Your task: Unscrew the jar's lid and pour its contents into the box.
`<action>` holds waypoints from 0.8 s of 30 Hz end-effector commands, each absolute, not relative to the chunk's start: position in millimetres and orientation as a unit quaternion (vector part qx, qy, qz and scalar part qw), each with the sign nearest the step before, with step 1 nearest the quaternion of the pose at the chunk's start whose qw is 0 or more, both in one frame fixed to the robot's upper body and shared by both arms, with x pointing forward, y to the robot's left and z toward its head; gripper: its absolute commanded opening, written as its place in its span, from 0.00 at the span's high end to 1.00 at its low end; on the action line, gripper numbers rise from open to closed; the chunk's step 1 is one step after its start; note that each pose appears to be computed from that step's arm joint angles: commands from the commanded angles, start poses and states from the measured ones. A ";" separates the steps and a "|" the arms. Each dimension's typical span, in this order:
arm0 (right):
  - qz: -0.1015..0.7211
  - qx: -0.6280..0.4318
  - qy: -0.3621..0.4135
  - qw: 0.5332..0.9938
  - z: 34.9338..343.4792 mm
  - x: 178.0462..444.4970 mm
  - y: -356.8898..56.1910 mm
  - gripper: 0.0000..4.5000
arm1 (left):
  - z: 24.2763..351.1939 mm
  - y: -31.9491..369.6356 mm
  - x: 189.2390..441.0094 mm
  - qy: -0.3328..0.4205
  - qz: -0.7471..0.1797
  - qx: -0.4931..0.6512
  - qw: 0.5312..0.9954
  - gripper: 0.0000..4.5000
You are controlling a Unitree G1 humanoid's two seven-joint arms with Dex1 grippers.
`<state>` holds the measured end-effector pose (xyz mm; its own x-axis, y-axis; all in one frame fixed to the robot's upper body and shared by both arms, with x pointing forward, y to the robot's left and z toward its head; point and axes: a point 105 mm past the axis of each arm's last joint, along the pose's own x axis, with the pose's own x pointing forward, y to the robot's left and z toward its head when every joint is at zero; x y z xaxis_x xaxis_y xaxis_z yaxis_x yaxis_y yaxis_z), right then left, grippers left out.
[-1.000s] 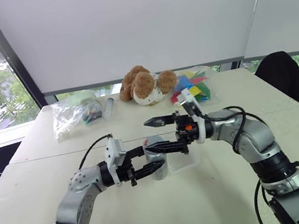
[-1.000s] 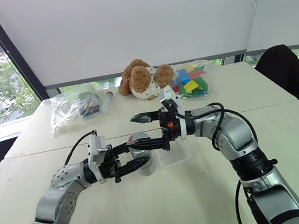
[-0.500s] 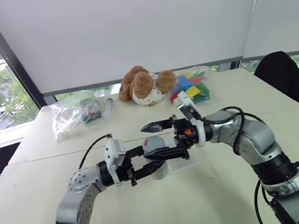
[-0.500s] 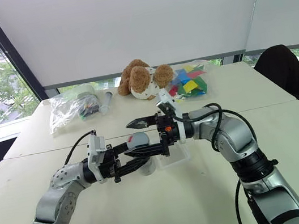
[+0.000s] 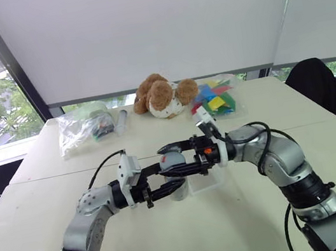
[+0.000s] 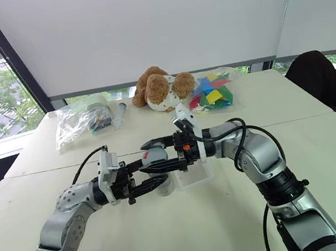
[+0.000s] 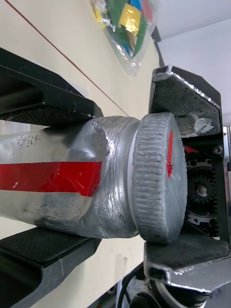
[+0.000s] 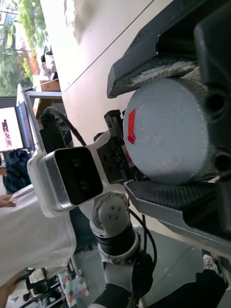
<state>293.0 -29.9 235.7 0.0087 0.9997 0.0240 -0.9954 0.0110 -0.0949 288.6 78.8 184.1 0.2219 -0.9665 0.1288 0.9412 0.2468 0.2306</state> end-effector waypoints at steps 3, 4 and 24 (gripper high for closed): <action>0.715 0.182 -0.101 0.667 294.3 272.8 -56.4 0.48 | 191.0 87.7 285.2 -0.128 -0.610 0.071 0.779 0.53; 0.706 0.199 -0.101 0.672 296.5 272.5 -61.3 0.48 | 191.5 89.5 284.7 -0.127 -0.609 0.070 0.780 0.53; 0.248 -0.083 -0.017 0.965 104.0 304.0 -302.4 0.48 | 204.5 111.3 295.2 -0.096 -0.587 0.050 0.802 0.53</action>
